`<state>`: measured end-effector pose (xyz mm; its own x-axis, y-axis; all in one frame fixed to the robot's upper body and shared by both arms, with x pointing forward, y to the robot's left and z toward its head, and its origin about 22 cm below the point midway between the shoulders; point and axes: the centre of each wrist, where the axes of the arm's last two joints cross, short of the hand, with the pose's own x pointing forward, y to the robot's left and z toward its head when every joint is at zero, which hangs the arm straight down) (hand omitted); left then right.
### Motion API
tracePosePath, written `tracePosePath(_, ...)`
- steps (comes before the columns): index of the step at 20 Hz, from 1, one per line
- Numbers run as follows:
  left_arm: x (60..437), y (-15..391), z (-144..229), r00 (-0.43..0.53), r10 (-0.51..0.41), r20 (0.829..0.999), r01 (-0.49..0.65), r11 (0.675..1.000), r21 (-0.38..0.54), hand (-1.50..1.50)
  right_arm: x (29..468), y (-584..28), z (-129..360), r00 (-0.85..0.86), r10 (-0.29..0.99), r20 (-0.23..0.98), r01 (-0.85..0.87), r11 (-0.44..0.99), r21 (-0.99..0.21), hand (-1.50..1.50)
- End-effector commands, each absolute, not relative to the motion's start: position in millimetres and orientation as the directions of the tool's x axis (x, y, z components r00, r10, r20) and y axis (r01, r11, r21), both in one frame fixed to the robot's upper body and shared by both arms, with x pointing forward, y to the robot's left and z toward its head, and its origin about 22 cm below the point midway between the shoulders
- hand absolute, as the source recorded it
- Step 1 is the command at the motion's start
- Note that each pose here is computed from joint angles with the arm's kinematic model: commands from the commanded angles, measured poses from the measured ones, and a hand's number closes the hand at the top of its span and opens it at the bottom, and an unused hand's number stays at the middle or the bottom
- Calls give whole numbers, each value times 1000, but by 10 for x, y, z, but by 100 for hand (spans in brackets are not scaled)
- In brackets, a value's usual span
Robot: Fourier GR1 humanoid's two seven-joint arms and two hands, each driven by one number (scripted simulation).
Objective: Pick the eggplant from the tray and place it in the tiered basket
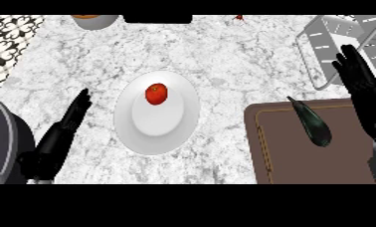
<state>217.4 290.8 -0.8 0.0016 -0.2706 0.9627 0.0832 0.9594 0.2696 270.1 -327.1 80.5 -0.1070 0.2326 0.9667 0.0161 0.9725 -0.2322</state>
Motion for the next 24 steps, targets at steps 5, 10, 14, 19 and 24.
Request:
tracePosePath(5,2556,3204,310,-25,-417,909,-143,901,409,0,2889,-3688,798,122,-24,992,161,987,4,150)
tracePosePath(10,2531,3152,243,9,-404,915,-148,904,401,0,2359,-4343,358,514,151,844,512,736,-444,-150)
tracePosePath(14,2654,2960,340,43,-409,912,-137,901,411,0,2344,-4345,799,536,183,824,497,721,-483,-150)
tracePosePath(19,2714,3059,329,40,-417,908,-130,899,419,0,2499,-4280,1455,630,343,697,223,780,-585,-150)
tracePosePath(24,2834,2961,405,30,-403,915,-97,910,403,0,2721,-4295,1849,703,514,491,-103,757,-646,-150)
